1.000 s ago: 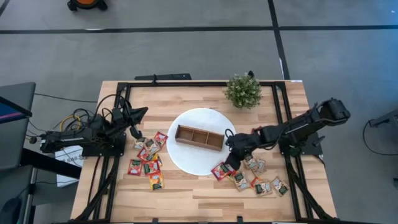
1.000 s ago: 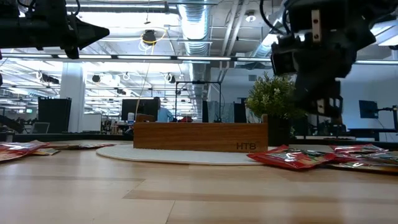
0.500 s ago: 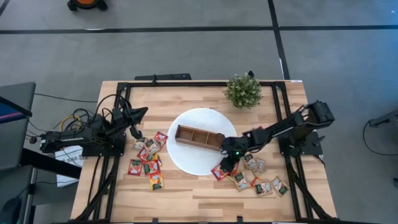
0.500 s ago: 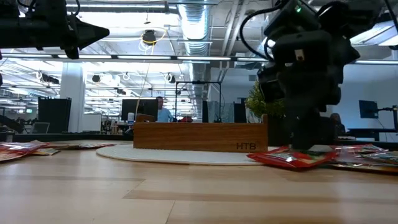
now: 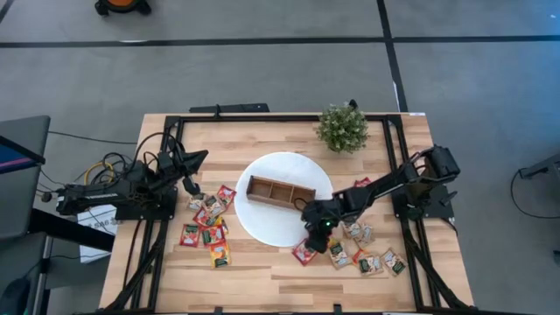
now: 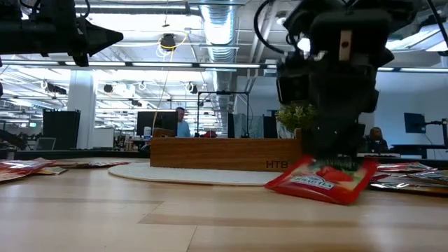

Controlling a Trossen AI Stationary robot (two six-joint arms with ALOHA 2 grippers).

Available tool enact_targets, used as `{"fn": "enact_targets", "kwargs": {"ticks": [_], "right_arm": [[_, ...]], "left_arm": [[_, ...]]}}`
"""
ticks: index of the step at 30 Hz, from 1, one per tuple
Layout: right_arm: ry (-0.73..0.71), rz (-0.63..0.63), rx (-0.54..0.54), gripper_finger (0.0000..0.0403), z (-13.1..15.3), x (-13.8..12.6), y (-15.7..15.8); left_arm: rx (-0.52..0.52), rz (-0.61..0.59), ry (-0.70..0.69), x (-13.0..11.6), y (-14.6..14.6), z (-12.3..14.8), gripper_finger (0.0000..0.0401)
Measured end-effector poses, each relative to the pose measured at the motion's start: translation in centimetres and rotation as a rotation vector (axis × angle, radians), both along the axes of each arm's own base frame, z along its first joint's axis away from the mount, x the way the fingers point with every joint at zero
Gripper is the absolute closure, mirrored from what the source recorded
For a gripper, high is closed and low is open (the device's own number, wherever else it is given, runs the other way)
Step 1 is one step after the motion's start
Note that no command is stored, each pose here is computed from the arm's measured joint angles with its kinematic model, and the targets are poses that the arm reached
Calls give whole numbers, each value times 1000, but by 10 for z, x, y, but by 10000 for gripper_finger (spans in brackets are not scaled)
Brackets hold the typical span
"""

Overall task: Pick & Place Tea
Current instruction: Put the red tea bag into the middle section of the wooden organizer

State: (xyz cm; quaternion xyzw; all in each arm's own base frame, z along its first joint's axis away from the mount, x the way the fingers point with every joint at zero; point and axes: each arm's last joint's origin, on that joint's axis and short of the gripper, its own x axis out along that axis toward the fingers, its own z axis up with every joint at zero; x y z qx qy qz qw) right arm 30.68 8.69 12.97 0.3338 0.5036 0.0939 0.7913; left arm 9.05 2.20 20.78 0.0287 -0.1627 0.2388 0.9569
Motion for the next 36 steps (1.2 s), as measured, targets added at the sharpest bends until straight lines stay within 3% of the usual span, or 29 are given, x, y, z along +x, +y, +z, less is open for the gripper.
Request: {"fn": "enact_targets", "kwargs": {"ticks": [6, 14, 18, 21, 27, 36], "right_arm": [[-95, 23, 15, 396, 6, 5, 5], [-145, 23, 25, 400, 9, 8, 7], [-167, 23, -11, 402, 10, 9, 6], [-191, 35, -45, 402, 16, 14, 7], [-205, 72, -131, 403, 39, 29, 9], [-168, 81, -276, 403, 49, 33, 6]], "left_arm": [[0, 1, 0, 0, 0, 0, 401], [28, 2, 0, 0, 0, 1, 401], [125, -118, -6, -1, -5, 12, 401], [129, -170, 1, 3, -7, 22, 401], [97, -77, 185, 28, -7, 23, 401], [169, -238, 463, 99, -35, 42, 401]]}}
